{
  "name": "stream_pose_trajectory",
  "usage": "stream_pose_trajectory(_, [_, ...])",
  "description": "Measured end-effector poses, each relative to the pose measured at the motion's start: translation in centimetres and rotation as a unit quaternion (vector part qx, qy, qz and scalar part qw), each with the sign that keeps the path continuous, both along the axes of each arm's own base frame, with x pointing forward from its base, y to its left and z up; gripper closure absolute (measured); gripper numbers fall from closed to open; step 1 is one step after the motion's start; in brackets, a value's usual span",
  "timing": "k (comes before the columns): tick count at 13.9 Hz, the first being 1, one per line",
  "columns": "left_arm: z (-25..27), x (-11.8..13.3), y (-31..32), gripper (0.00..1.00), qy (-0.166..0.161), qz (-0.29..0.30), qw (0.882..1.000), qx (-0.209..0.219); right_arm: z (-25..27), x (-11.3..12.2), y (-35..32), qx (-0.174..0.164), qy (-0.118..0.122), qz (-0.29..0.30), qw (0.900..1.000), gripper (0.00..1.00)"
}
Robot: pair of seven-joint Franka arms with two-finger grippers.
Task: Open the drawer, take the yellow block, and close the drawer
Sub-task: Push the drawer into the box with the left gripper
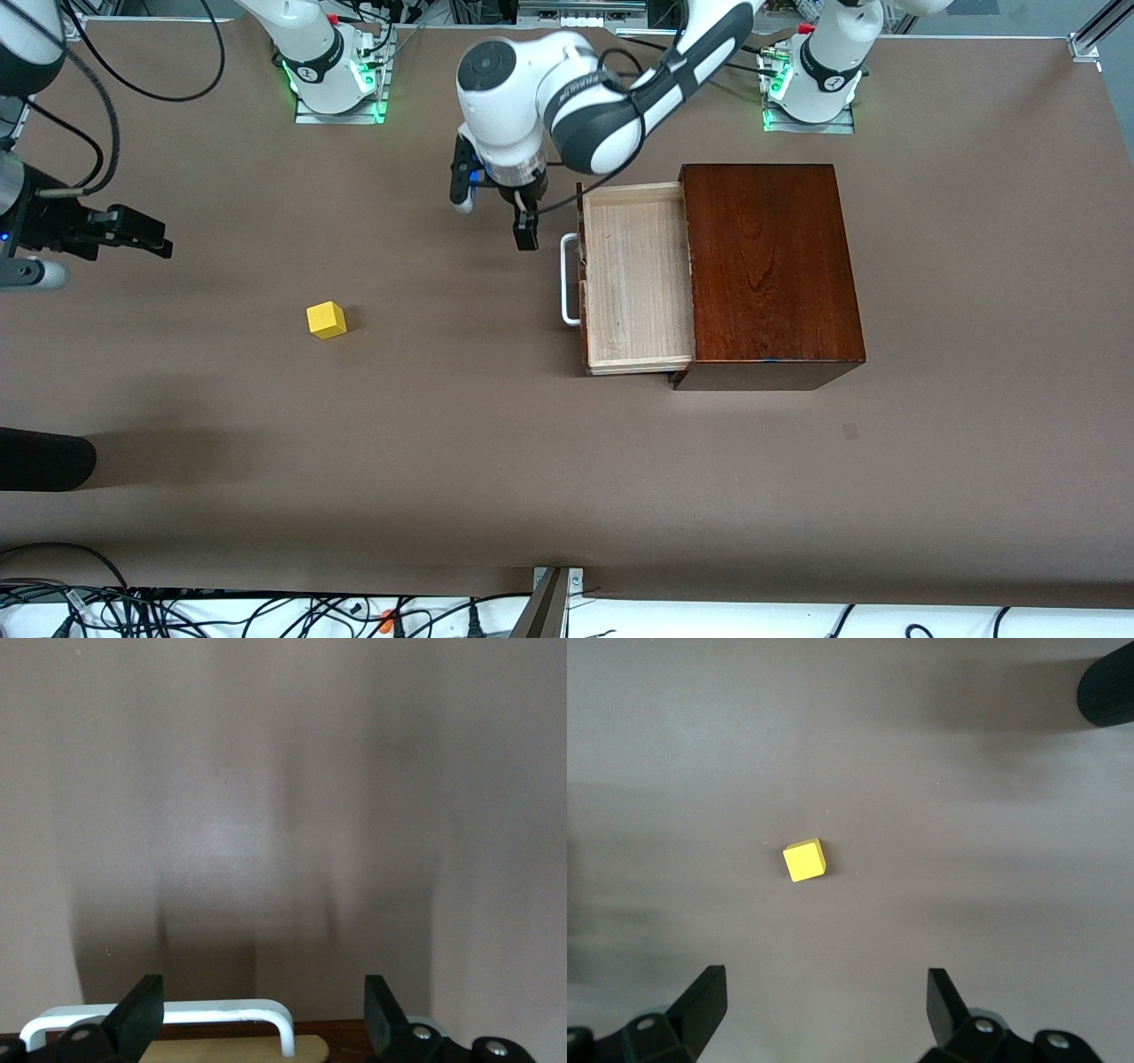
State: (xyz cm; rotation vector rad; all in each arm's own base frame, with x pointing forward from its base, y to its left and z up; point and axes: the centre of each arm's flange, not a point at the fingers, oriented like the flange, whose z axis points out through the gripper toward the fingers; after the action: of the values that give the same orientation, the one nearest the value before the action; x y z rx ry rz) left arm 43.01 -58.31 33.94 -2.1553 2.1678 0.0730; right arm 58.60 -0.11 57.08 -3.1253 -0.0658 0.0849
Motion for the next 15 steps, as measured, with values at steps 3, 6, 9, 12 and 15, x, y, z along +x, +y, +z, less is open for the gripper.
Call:
stream_pose_trajectory(3, [-1.2,1.5,0.9,0.0,-0.003,-0.007,1.0,0.012,-0.4,-2.0,-0.9,0.0,-0.002,-0.007,1.0,0.0])
stream_pose_trajectory(6, [-1.6,3.1,2.3,0.0,-0.005,0.004,1.0,0.02,0.9,-3.0,-1.6,-0.001,-0.005,-0.012,1.0,0.0])
stream_pose_trajectory(9, [-2.0,4.0,3.5,0.0,0.003,0.014,0.999,0.035,0.7,-3.6,-2.6,-0.001,0.015,-0.021,1.0,0.0])
stream_pose_trajectory(12, [-2.3,4.4,4.4,0.0,0.012,0.021,0.998,0.051,0.7,-3.6,-3.0,-0.001,0.016,-0.024,1.0,0.0])
stream_pose_trajectory(15, [-2.0,4.5,5.0,0.0,0.022,0.027,0.997,0.064,0.6,-3.7,-3.0,-0.001,0.017,-0.024,1.0,0.0])
